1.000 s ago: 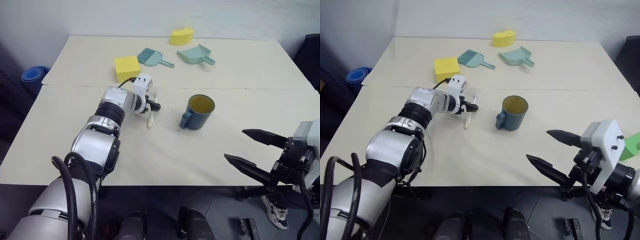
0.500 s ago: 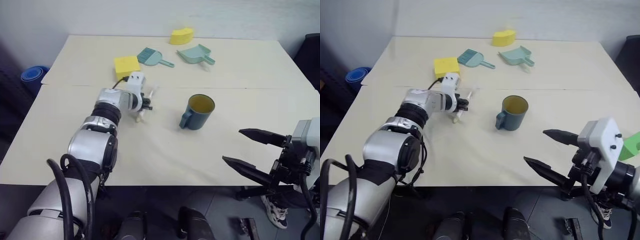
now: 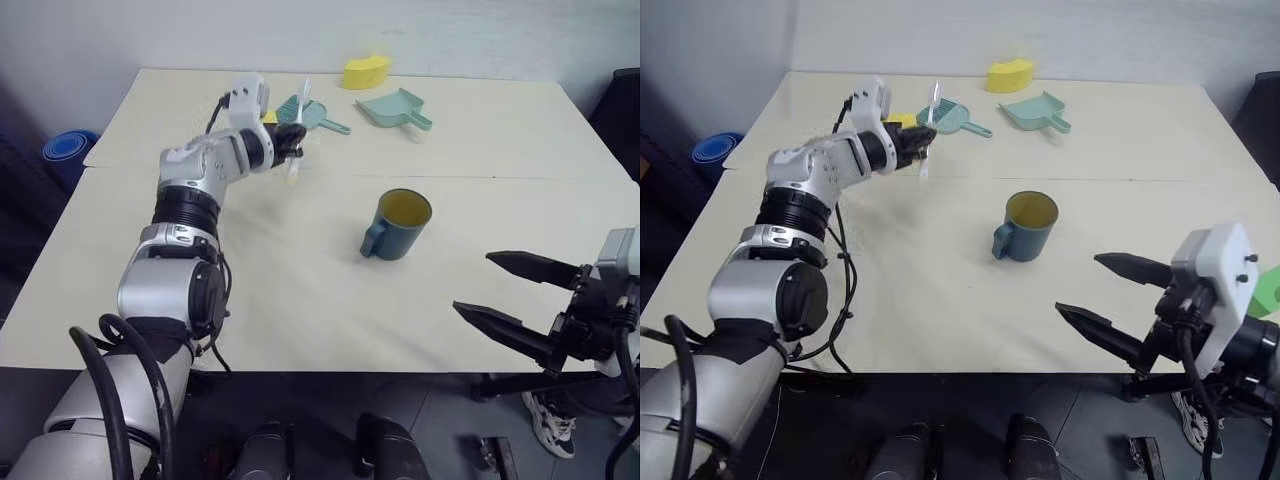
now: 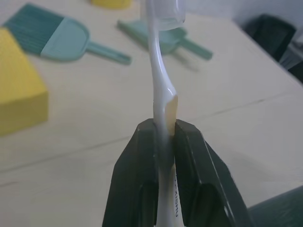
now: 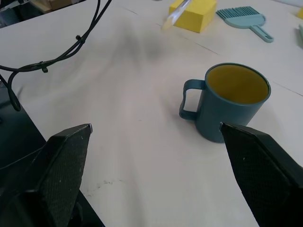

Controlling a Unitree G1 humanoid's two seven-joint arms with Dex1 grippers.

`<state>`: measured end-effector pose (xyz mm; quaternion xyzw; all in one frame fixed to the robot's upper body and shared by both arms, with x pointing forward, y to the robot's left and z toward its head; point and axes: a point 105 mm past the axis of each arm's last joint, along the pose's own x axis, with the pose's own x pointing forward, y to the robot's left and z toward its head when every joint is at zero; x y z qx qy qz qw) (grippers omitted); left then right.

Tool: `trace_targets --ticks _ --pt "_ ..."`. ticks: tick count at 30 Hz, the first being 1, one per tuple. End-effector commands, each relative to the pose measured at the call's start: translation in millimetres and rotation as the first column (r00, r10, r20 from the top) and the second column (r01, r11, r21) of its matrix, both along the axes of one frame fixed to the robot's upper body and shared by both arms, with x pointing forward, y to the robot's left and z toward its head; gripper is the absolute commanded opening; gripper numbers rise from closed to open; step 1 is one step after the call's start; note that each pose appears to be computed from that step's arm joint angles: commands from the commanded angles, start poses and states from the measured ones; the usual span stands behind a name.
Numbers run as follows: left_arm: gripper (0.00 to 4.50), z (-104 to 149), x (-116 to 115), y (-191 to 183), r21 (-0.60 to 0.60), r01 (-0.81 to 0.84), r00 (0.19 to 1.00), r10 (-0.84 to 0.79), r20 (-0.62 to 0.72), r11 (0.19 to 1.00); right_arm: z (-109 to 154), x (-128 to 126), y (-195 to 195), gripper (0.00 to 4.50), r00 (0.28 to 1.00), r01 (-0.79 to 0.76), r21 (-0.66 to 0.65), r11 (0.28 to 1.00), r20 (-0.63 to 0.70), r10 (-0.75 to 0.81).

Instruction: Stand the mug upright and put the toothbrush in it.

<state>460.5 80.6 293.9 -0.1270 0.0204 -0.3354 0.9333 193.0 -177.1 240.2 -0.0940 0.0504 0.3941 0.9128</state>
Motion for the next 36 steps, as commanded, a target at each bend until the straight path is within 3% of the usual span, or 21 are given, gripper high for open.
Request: trace_targets --ticks 1,7,10,13,18,23,27,32,36 --pt "0.48 62.1 -31.6 -35.6 -0.125 0.225 0.952 -0.190 0.241 0.966 10.8 0.6 -4.6 4.50 0.998 0.032 -0.012 0.999 0.061 -0.031" --pt "0.48 42.5 -54.4 -96.4 -0.140 0.377 0.899 -0.326 0.291 0.915 12.8 0.9 -6.1 4.50 0.996 0.055 0.001 0.998 0.070 -0.055" --pt "0.48 20.5 -61.2 -119.8 -0.078 0.378 0.886 -0.336 0.320 0.923 13.6 -0.6 -5.4 4.50 0.995 0.065 0.009 0.998 0.072 -0.065" --pt "0.48 1.9 -68.0 -132.2 -0.006 0.388 0.864 -0.362 0.349 0.921 13.9 -1.5 -5.2 4.50 0.994 0.077 0.003 0.997 0.074 -0.077" --pt "0.48 -17.4 -65.0 -138.0 -0.019 0.358 0.879 -0.329 0.345 0.934 17.9 -2.6 -7.2 4.50 0.992 0.099 0.013 0.995 0.078 -0.099" --pt "1.68 -15.2 -70.0 -132.2 -0.075 0.387 0.875 -0.340 0.345 0.919 19.8 1.3 -11.4 4.50 0.991 0.114 0.017 0.993 0.074 -0.115" --pt "2.91 -8.2 -75.7 -114.7 -0.077 0.402 0.868 -0.353 0.350 0.913 19.2 5.7 -15.1 4.50 0.990 0.119 0.018 0.993 0.070 -0.120" --pt "4.13 21.4 -84.6 -54.7 -0.017 0.394 0.845 -0.355 0.401 0.919 17.0 12.8 -22.1 4.50 0.992 0.115 0.015 0.993 0.054 -0.116" --pt "4.13 30.0 -113.2 2.8 0.195 0.495 0.767 -0.531 0.359 0.847 11.9 16.0 -38.2 4.50 0.994 0.112 -0.018 0.994 0.016 -0.111"
